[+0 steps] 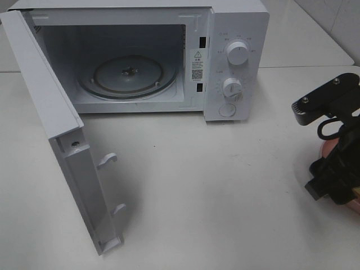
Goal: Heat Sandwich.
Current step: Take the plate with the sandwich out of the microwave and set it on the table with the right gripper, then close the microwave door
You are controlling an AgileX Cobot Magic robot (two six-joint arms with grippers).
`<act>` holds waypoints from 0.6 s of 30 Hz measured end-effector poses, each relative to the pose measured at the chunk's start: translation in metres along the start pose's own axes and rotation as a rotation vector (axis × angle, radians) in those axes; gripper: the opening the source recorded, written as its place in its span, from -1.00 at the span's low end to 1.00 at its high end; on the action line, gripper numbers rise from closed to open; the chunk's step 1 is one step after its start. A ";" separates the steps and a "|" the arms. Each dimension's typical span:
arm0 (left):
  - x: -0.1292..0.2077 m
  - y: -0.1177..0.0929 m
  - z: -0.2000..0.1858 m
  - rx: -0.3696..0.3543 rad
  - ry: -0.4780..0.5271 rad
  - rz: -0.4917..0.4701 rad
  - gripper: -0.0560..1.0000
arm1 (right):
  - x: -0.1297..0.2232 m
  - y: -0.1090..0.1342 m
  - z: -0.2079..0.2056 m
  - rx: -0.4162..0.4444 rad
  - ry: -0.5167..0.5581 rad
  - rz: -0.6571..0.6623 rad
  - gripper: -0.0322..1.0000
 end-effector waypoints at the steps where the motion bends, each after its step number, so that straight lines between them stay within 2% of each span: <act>1: 0.000 0.000 0.000 0.000 0.000 0.000 0.99 | 0.000 0.000 -0.007 -0.019 -0.026 0.013 0.56; 9: 0.000 0.000 0.000 0.000 0.000 0.000 0.99 | 0.008 -0.001 -0.047 -0.104 -0.161 0.060 0.56; 11: 0.000 0.000 0.000 0.000 0.000 0.000 0.99 | 0.010 -0.002 -0.052 -0.114 -0.171 0.066 0.56; 15: 0.000 0.000 0.000 0.000 0.000 0.000 0.99 | 0.028 0.003 -0.075 -0.199 -0.207 0.077 0.56; 18: 0.000 0.000 0.000 0.000 0.000 0.000 0.99 | 0.035 0.006 -0.083 -0.231 -0.221 0.073 0.56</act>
Point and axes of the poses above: a point on each arm's last joint axis where the gripper is mounted, z pointing out along that axis toward the gripper, y along the wrist's bending axis when the last joint is at zero, x = y × z, the point moved 8 cm from there along z, pointing out along that axis toward the gripper
